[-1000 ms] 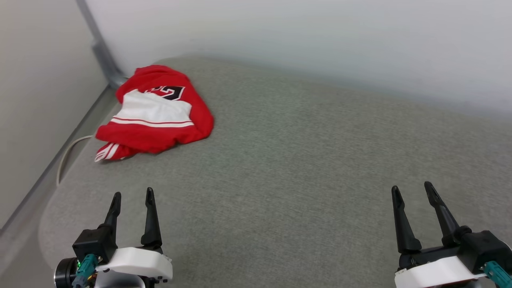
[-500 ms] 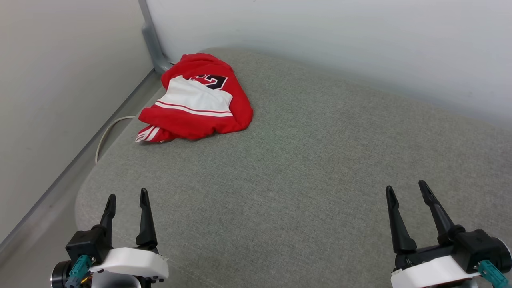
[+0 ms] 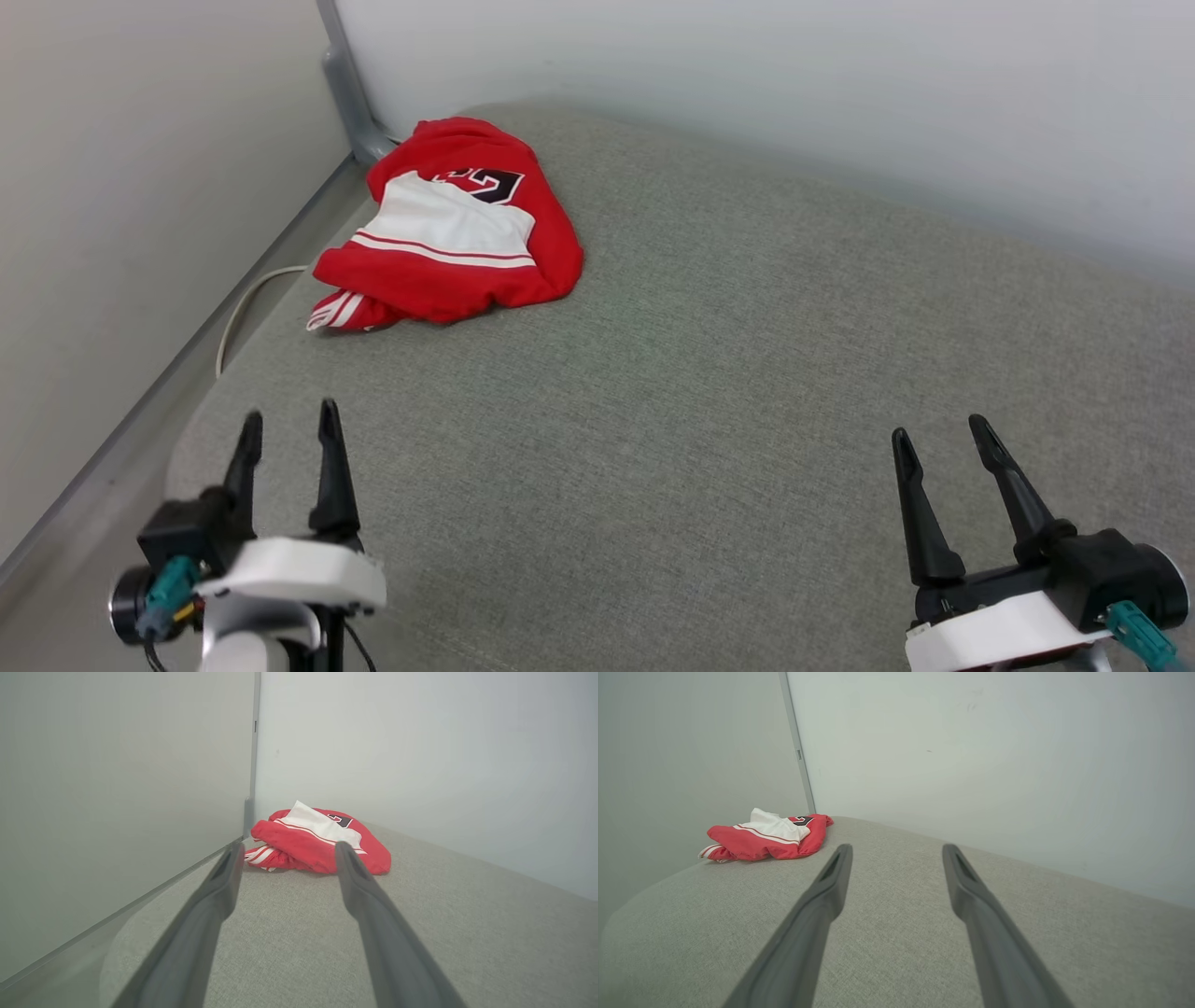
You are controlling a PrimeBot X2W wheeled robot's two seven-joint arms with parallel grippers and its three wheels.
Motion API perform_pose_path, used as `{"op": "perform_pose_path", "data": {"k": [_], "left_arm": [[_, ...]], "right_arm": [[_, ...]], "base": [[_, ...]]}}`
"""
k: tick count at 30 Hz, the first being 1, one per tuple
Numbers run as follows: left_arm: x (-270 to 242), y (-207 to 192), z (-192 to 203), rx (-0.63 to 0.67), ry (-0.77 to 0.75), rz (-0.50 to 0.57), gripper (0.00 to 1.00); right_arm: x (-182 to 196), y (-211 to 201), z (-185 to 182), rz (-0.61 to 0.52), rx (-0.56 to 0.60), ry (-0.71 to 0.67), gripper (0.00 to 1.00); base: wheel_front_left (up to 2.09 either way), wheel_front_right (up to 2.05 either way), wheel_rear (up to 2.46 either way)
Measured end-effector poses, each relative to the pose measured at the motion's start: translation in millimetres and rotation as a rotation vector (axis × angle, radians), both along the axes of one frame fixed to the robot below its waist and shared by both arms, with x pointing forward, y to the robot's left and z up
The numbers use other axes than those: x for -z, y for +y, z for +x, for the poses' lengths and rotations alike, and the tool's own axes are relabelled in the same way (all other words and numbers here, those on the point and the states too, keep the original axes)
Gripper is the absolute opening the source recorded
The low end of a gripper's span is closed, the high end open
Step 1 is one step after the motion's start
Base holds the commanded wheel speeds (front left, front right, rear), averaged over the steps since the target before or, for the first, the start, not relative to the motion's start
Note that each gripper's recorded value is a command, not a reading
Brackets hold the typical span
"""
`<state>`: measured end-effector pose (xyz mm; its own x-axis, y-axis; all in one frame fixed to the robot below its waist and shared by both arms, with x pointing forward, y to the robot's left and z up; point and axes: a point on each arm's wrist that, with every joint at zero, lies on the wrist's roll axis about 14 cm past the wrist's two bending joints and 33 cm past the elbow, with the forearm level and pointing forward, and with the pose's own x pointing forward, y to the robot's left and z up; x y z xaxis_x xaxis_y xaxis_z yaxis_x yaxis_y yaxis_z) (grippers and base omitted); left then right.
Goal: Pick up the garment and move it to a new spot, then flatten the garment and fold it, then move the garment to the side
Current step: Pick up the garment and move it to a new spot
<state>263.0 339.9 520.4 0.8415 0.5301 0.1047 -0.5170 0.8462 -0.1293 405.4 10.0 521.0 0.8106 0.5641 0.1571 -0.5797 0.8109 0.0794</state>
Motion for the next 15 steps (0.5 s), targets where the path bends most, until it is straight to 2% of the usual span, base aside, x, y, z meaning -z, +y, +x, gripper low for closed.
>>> {"op": "perform_pose_path", "data": {"k": [6, 15], "left_arm": [[-39.0, 13.2, 39.4, 0.045, -0.077, 0.084, 1.00], [-106.7, 31.5, 123.3, 0.120, -0.177, 0.245, 1.00]], "right_arm": [[3.1, -3.3, 6.3, -0.012, 0.013, -0.007, 1.00], [10.1, -22.2, 31.8, -0.048, 0.080, -0.038, 1.00]], "base": [[0.00, 0.00, 0.00], [0.00, 0.00, 0.00]]}}
